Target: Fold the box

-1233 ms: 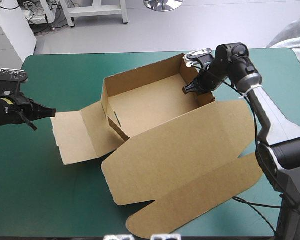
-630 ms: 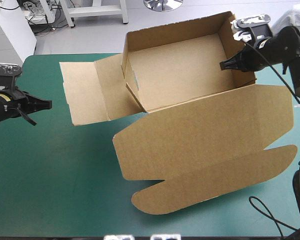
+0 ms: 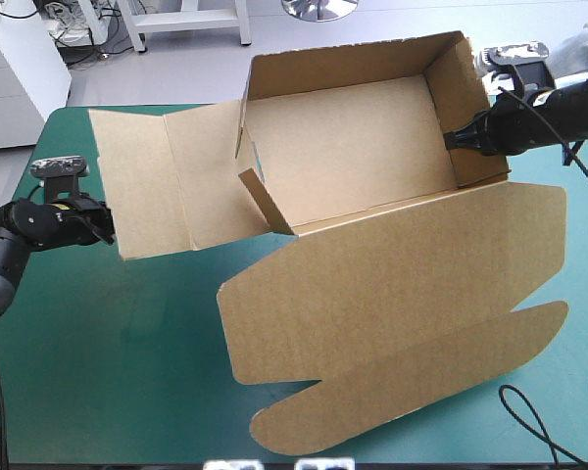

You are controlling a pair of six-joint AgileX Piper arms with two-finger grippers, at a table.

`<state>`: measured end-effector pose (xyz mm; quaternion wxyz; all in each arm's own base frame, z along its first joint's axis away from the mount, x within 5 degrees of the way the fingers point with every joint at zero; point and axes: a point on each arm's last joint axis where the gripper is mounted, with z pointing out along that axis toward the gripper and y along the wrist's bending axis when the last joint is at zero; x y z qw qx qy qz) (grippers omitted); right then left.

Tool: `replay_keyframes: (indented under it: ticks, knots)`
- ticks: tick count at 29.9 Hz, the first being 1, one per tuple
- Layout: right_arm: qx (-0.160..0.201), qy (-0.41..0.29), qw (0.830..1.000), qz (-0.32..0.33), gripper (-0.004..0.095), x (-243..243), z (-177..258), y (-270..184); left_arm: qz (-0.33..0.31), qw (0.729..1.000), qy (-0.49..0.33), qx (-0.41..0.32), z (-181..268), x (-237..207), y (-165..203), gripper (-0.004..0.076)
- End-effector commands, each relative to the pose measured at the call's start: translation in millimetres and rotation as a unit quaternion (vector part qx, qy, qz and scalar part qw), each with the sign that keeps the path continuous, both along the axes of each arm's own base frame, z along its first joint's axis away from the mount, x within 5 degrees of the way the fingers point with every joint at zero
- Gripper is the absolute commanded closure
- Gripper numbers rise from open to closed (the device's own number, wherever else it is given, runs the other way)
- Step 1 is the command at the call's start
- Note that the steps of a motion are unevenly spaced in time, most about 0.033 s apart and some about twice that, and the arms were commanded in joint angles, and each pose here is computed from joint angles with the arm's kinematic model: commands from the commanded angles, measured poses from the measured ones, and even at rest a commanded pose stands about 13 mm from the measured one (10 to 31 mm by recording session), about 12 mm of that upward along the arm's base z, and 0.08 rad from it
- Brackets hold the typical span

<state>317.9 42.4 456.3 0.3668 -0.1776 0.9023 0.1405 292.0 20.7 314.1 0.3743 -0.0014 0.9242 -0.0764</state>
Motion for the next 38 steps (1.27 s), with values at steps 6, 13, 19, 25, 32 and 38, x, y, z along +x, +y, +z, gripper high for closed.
replay_keyframes:
  ticks: [6,13,19,25,32,38]
  knots:
    - [0.034,-0.032,0.999,0.014,0.0927,-20.0,24.2,3.4,-0.091,0.967,-0.075,-0.225,13.3,21.2,-33.7,0.0729]
    - [0.034,-0.032,0.999,0.014,0.0927,-20.0,24.2,3.4,-0.199,0.902,-0.137,-0.357,40.7,14.6,-54.7,0.0734]
    - [0.029,-0.034,0.999,0.013,0.0927,-19.7,24.1,2.8,-0.281,0.869,-0.133,-0.385,57.7,4.5,-69.5,0.0734]
    - [0.026,-0.034,0.999,0.012,0.0927,-19.6,23.8,2.3,-0.35,0.836,-0.13,-0.403,76.4,-5.9,-82.4,0.0734]
    - [0.017,-0.031,0.999,-0.002,0.0924,-18.1,22.4,-0.3,-0.368,0.824,-0.152,-0.402,97.8,-15.1,-89.2,0.0734]
    - [0.013,-0.038,0.999,-0.009,0.0923,-16.6,22.6,5.9,-0.405,0.808,-0.155,-0.399,111.5,-22.8,-108.3,0.0734]
